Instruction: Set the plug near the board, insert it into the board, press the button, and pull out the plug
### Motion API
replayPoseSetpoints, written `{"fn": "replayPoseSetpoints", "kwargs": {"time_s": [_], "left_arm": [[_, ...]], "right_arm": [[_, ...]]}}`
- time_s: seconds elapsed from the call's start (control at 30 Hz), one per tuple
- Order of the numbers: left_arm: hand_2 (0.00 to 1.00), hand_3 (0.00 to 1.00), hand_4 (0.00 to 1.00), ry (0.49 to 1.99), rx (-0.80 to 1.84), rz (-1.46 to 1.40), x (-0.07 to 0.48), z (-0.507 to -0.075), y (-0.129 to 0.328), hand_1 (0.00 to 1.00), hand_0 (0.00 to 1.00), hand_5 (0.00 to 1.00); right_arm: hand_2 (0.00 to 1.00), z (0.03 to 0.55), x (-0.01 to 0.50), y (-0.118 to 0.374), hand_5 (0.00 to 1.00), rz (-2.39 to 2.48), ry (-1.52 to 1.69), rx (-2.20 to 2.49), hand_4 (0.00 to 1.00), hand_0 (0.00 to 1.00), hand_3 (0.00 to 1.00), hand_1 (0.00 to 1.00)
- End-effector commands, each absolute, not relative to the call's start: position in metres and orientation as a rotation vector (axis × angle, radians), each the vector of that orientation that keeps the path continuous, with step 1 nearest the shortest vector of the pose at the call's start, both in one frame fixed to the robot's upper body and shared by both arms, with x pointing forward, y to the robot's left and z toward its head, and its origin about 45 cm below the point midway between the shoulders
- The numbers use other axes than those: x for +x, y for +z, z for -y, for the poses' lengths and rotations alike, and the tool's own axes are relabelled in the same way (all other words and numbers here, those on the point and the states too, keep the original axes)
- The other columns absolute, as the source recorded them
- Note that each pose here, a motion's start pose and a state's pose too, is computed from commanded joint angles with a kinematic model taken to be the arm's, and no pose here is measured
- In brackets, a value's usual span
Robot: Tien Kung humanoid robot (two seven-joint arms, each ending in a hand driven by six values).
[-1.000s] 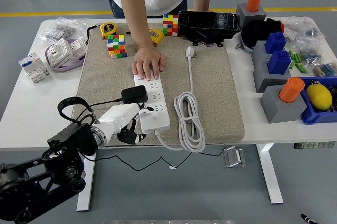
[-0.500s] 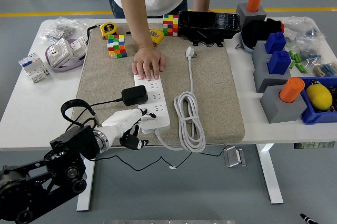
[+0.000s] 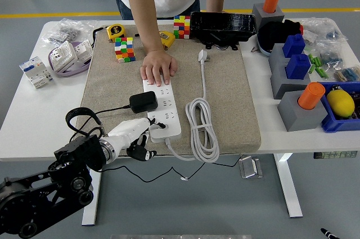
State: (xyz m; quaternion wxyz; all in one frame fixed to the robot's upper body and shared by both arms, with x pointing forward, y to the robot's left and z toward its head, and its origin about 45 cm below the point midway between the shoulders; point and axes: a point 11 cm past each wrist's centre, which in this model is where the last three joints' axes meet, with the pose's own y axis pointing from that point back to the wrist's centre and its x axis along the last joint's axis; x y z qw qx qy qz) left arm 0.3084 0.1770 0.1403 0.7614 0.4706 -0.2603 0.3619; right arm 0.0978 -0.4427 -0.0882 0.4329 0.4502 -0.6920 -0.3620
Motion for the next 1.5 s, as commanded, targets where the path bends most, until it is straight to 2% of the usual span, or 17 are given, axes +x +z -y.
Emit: {"fn": "replayPoseSetpoints", "kwargs": {"time_s": [0.17,0.33,0.37,0.53,0.57,0.73,0.77,0.93,0.97,1.13,1.17,1.5], "left_arm": [[0.163,0.796,0.778,0.801,0.994,0.564,0.31,-0.176,0.145,0.073,0.071,0.002],[0.163,0.796,0.778,0.875,0.839,0.506,0.32,-0.176,0.166,0.073,0.071,0.002],[0.155,0.693,0.778,0.886,0.818,0.494,0.322,-0.177,0.169,0.042,0.088,0.17],[0.155,0.693,0.778,1.006,0.653,0.497,0.335,-0.186,0.183,0.042,0.088,0.17],[0.246,0.576,0.862,1.038,0.614,0.496,0.338,-0.189,0.187,0.118,0.179,0.33],[0.246,0.576,0.862,1.164,0.469,0.518,0.352,-0.201,0.201,0.118,0.179,0.33],[0.503,0.524,0.902,1.177,0.449,0.527,0.354,-0.202,0.202,0.436,0.324,0.344],[0.503,0.524,0.902,1.215,0.449,0.603,0.365,-0.207,0.201,0.436,0.324,0.344],[0.648,0.621,0.966,1.209,0.475,0.625,0.367,-0.207,0.199,0.682,0.643,0.341],[0.648,0.621,0.966,1.181,0.578,0.708,0.378,-0.207,0.189,0.682,0.643,0.341],[0.747,0.749,0.998,1.177,0.6,0.717,0.38,-0.208,0.187,0.764,0.76,0.404],[0.746,0.769,0.998,1.144,0.759,0.77,0.392,-0.215,0.164,0.763,0.757,0.395]], "right_arm": [[0.653,0.442,0.098,-0.088,0.492,1.728,-0.903,1.122,0.951,0.608,0.553,0.64],[0.653,0.443,0.098,-0.088,0.492,1.726,-0.903,1.121,0.951,0.608,0.553,0.64],[0.653,0.443,0.098,-0.088,0.492,1.726,-0.903,1.121,0.952,0.608,0.554,0.64],[0.653,0.442,0.098,-0.088,0.492,1.725,-0.903,1.123,0.952,0.608,0.554,0.64],[0.653,0.442,0.097,-0.089,0.492,1.723,-0.903,1.122,0.951,0.608,0.554,0.64],[0.653,0.442,0.097,-0.089,0.492,1.723,-0.903,1.122,0.951,0.608,0.554,0.64],[0.653,0.442,0.098,-0.089,0.492,1.723,-0.903,1.122,0.952,0.608,0.553,0.64],[0.653,0.442,0.098,-0.088,0.492,1.725,-0.903,1.123,0.952,0.608,0.553,0.64],[0.653,0.442,0.098,-0.088,0.491,1.724,-0.903,1.123,0.952,0.608,0.554,0.64],[0.653,0.442,0.098,-0.089,0.491,1.724,-0.903,1.125,0.952,0.608,0.554,0.64],[0.653,0.441,0.098,-0.089,0.492,1.723,-0.903,1.125,0.952,0.609,0.554,0.64],[0.653,0.442,0.098,-0.088,0.492,1.722,-0.902,1.125,0.952,0.609,0.554,0.64]]}}
